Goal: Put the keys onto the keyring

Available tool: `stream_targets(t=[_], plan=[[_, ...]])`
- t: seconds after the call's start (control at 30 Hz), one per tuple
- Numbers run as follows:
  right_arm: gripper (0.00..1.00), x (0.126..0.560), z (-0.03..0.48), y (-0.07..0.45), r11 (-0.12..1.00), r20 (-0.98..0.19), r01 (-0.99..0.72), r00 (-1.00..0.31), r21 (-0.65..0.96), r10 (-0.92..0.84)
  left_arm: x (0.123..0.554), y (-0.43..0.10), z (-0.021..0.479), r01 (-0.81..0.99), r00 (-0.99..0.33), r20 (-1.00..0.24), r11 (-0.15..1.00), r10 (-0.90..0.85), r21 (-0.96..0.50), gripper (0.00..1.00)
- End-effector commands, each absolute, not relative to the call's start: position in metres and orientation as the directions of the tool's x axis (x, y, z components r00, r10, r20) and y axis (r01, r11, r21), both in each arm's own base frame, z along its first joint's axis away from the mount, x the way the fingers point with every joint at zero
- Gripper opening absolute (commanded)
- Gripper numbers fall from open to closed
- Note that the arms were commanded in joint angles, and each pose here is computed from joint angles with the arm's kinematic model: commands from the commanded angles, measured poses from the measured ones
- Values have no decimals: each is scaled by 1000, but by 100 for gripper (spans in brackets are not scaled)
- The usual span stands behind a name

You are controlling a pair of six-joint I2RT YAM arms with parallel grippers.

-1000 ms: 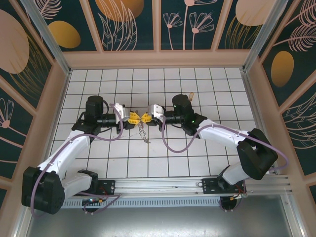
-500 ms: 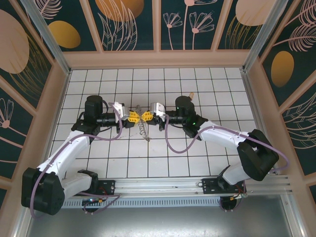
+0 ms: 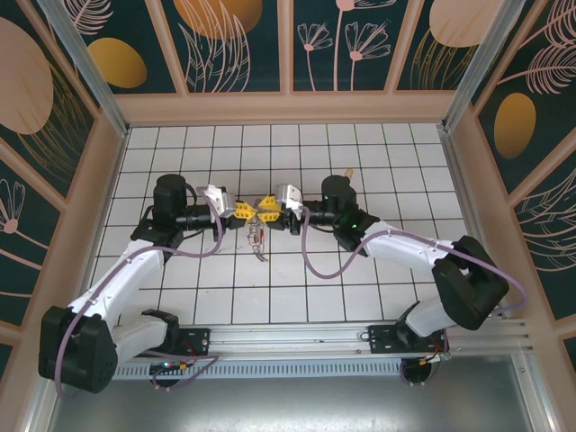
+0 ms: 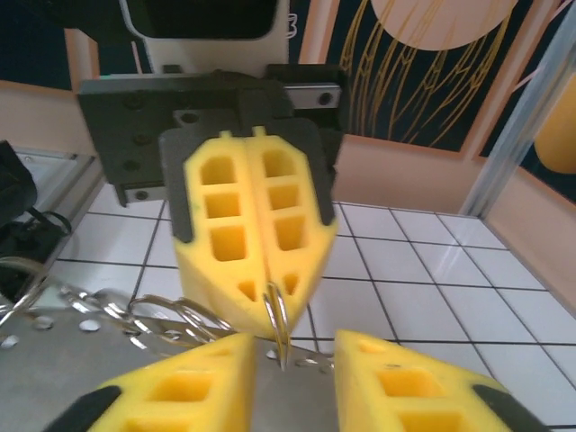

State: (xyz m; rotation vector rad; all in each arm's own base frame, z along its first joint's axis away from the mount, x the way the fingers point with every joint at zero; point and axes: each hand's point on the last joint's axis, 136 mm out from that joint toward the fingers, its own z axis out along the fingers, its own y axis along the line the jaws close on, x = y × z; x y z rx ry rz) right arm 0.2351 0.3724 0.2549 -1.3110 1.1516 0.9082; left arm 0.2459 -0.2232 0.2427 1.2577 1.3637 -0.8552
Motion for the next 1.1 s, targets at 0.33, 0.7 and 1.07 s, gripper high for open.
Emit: stream_targets(t=[0.33, 0.7, 1.07], plan=[[72, 354, 285, 237, 691, -997, -721, -77, 59, 5, 271, -209, 254, 897, 150, -945, 361, 292, 254, 0], [65, 446, 149, 90, 929, -616, 40, -738, 369, 276, 285, -210, 248, 897, 89, -952, 391, 293, 205, 0], [46, 469, 70, 82, 885, -411, -82, -903, 458, 129, 287, -211, 248, 902, 63, -953, 391, 295, 181, 0]])
